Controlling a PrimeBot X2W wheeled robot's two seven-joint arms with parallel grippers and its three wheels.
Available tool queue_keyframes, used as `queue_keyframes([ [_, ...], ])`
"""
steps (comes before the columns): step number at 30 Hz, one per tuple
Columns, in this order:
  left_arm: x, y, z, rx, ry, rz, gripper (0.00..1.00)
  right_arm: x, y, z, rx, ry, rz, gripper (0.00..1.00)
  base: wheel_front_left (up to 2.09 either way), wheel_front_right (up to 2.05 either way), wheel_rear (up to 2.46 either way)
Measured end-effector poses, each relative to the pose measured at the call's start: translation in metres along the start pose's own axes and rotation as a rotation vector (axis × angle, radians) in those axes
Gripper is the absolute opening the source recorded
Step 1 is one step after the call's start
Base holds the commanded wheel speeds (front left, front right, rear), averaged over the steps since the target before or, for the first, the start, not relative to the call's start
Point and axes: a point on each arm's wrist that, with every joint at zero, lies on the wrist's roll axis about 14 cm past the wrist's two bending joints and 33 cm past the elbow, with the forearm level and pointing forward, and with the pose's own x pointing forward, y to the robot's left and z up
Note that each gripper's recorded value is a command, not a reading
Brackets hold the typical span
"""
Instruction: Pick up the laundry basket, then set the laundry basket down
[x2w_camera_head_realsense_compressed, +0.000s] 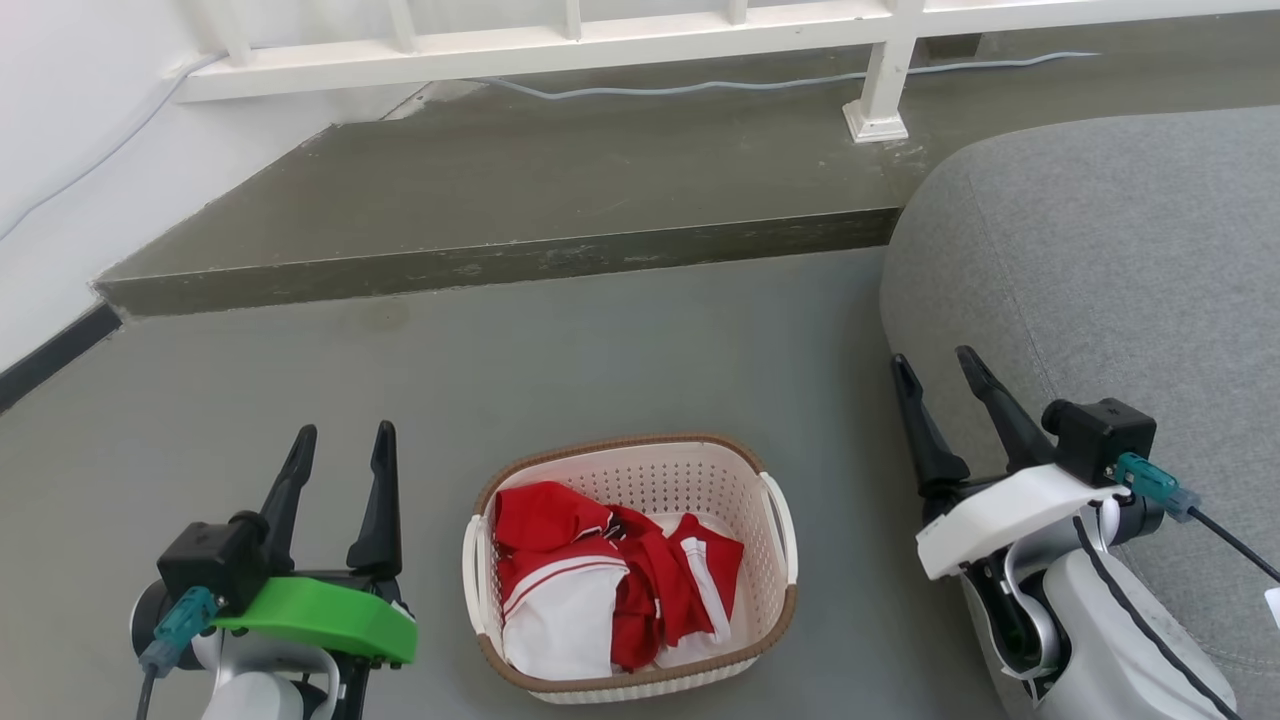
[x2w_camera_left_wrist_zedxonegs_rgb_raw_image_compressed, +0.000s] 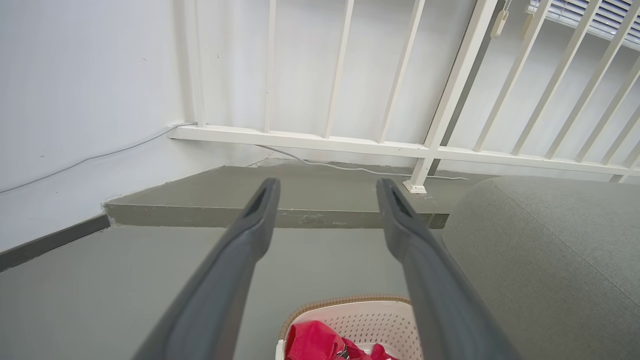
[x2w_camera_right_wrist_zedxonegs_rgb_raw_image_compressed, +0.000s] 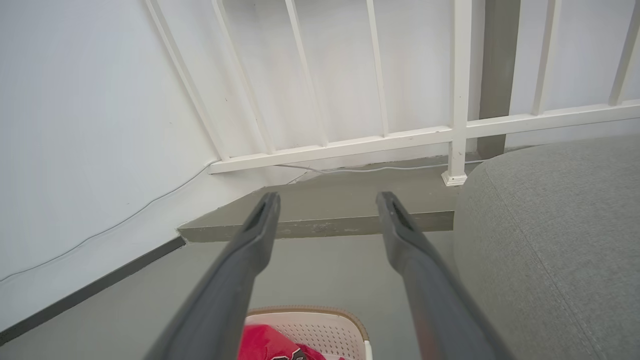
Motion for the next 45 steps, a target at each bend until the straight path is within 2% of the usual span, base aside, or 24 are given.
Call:
queue_keyframes([
  [8, -0.001, -0.002, -0.001, -0.004, 0.003, -0.009, 1.00, 0.000, 0.002, 0.000, 0.001, -0.001, 0.008, 1.00, 0.00, 0.00, 0.00],
  [9, -0.001, -0.003, -0.003, -0.006, 0.007, -0.009, 0.00, 0.000, 0.002, -0.001, 0.000, 0.001, 0.007, 0.00, 0.00, 0.00, 0.00],
  [15, -0.011, 0.000, -0.025, -0.027, 0.077, 0.013, 0.00, -0.016, 0.000, -0.031, 0.027, 0.088, -0.021, 0.00, 0.00, 0.00, 0.00],
  [20, -0.011, 0.003, -0.025, -0.067, 0.080, 0.031, 0.00, -0.015, -0.005, -0.029, 0.078, 0.082, -0.047, 0.00, 0.00, 0.00, 0.00],
  [45, -0.017, 0.030, -0.028, -0.400, 0.108, 0.162, 0.00, -0.014, -0.031, -0.023, 0.435, 0.084, -0.166, 0.00, 0.00, 0.00, 0.00],
])
